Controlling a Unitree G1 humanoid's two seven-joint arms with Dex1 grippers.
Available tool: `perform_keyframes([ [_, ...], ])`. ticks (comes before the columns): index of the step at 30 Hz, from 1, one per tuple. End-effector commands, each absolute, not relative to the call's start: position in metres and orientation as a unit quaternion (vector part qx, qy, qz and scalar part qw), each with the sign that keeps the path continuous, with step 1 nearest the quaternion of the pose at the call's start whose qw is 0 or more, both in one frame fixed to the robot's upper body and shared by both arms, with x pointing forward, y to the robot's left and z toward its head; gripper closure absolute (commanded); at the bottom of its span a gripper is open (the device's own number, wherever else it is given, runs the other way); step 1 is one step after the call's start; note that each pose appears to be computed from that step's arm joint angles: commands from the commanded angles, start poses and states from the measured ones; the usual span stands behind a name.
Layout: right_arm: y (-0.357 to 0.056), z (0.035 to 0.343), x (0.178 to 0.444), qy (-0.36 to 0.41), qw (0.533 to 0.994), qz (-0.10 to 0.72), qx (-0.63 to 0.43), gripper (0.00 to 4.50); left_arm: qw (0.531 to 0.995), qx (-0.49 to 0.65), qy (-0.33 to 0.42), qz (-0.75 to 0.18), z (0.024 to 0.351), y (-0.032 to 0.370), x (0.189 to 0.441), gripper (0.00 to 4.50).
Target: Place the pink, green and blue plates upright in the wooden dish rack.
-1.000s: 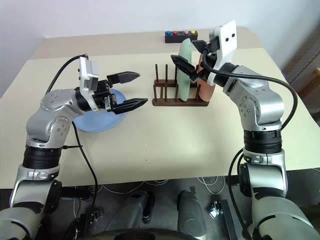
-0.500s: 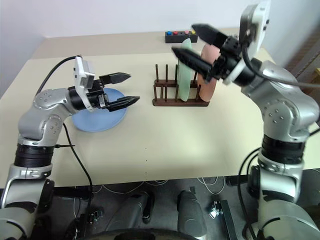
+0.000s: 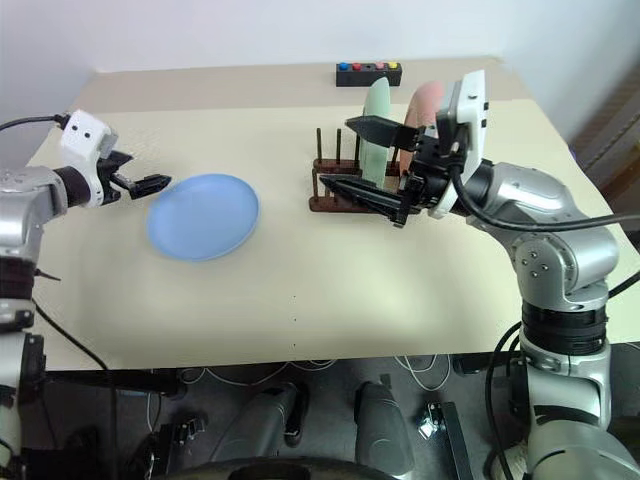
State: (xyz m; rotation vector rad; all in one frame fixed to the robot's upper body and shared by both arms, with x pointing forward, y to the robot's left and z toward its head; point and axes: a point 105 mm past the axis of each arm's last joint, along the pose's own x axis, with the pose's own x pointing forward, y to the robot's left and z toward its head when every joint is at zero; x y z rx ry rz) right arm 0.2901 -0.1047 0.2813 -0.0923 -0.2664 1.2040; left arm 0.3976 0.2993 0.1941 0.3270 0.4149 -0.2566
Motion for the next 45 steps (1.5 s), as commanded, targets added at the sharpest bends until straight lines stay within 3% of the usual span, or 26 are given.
perform_keyframes([
  [1, -0.105, 0.293, 0.289, -0.152, 0.813, 0.559, -0.05, 0.02, 0.956, 0.126, 0.243, -0.105, 0.199, 0.304, 0.398, 0.0],
  [9, -0.108, 0.292, 0.291, -0.151, 0.821, 0.549, -0.049, 0.02, 0.924, -0.019, 0.373, -0.088, 0.169, 0.298, 0.385, 0.0],
  [20, -0.111, 0.289, 0.293, -0.146, 0.831, 0.534, -0.046, 0.02, 0.907, -0.086, 0.407, -0.069, 0.154, 0.294, 0.384, 0.0],
  [24, -0.11, 0.29, 0.294, -0.145, 0.832, 0.533, -0.046, 0.0, 0.893, -0.129, 0.423, -0.081, 0.14, 0.284, 0.381, 1.23],
  [30, -0.112, 0.29, 0.295, -0.139, 0.834, 0.531, -0.047, 0.0, 0.89, -0.155, 0.422, -0.076, 0.134, 0.281, 0.38, 4.29],
  [33, -0.112, 0.289, 0.296, -0.136, 0.835, 0.53, -0.049, 0.0, 0.899, -0.178, 0.394, -0.079, 0.145, 0.28, 0.386, 4.44],
  [38, -0.11, 0.287, 0.296, -0.138, 0.831, 0.534, -0.071, 0.0, 0.958, -0.159, 0.225, -0.083, 0.2, 0.284, 0.413, 4.44],
  [42, -0.106, 0.287, 0.294, -0.142, 0.825, 0.54, -0.089, 0.0, 0.956, -0.225, 0.15, -0.112, 0.226, 0.275, 0.416, 4.44],
  [45, -0.08, 0.28, 0.293, -0.154, 0.815, 0.546, -0.118, 0.0, 0.945, -0.276, 0.085, -0.153, 0.247, 0.256, 0.415, 4.44],
])
